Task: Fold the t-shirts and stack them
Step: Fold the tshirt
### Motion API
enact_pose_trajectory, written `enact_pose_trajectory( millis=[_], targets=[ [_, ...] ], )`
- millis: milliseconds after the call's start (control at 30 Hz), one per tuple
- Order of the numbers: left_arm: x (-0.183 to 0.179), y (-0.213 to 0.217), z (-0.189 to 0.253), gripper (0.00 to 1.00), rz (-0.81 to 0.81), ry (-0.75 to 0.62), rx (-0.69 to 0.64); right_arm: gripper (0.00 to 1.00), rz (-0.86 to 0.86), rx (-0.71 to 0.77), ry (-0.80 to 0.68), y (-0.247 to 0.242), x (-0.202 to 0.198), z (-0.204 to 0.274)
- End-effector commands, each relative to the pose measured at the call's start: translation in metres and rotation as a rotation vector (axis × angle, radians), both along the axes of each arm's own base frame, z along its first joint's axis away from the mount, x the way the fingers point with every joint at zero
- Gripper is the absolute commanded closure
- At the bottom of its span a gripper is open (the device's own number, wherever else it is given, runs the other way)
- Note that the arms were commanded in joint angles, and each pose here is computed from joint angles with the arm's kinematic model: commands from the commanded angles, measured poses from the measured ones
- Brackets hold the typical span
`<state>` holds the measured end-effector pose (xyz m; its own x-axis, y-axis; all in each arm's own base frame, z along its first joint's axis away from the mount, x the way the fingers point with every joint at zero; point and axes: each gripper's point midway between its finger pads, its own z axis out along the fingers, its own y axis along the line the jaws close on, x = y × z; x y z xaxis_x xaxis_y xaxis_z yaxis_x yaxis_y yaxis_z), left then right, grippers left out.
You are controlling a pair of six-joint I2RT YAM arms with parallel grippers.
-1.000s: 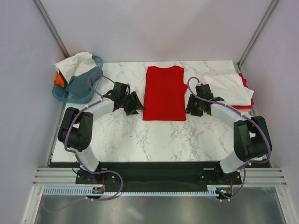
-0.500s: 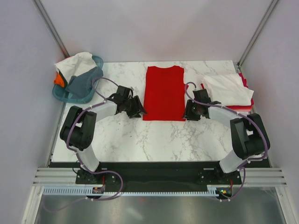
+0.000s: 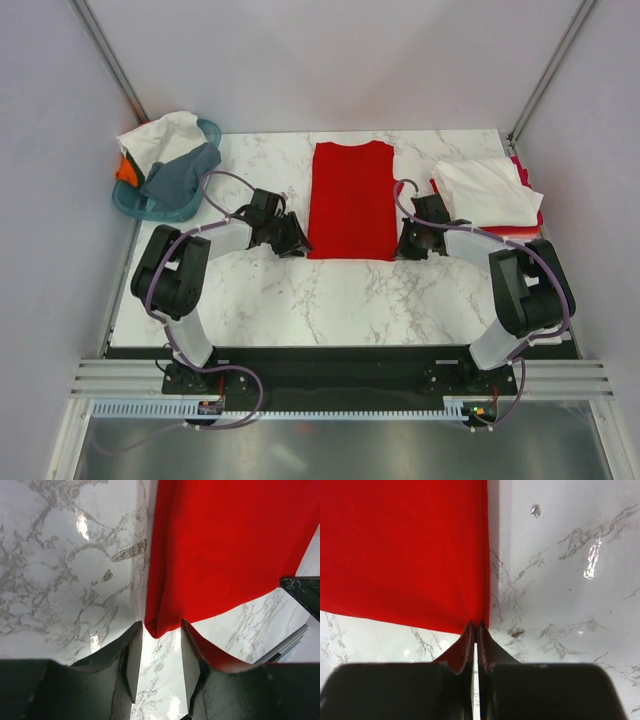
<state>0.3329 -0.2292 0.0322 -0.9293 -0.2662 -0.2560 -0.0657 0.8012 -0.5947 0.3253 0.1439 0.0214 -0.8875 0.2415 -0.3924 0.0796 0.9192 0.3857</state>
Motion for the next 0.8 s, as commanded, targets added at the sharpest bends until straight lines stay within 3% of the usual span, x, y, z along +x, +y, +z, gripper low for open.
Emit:
enact_pose_trajectory(
  millis=[0,200,400,433,767],
  targets=[
    [0.001,-0.008,-0.001,0.57,-0.044,-0.028,-0.027,0.97,0.021,0.007,-0.009,0.004,0.002,-0.002],
    [-0.005,-0.011,-0.003,0.64,-0.056,-0.021,-0.029,0.98,0.017,0.007,-0.013,0.003,0.002,0.000],
    [-0.011,-0.014,-0.007,0.83,-0.063,-0.007,-0.031,0.99,0.021,0.014,-0.017,0.005,0.002,0.002],
    [-0.014,-0.014,-0.009,0.98,-0.066,-0.004,-0.032,1.00,0.024,0.015,-0.016,0.005,0.001,0.002],
    [-0.041,-0.004,0.019,0.98,-0.043,-0.086,-0.089,1.00,0.024,0.058,-0.113,0.002,-0.018,0.041]
  ],
)
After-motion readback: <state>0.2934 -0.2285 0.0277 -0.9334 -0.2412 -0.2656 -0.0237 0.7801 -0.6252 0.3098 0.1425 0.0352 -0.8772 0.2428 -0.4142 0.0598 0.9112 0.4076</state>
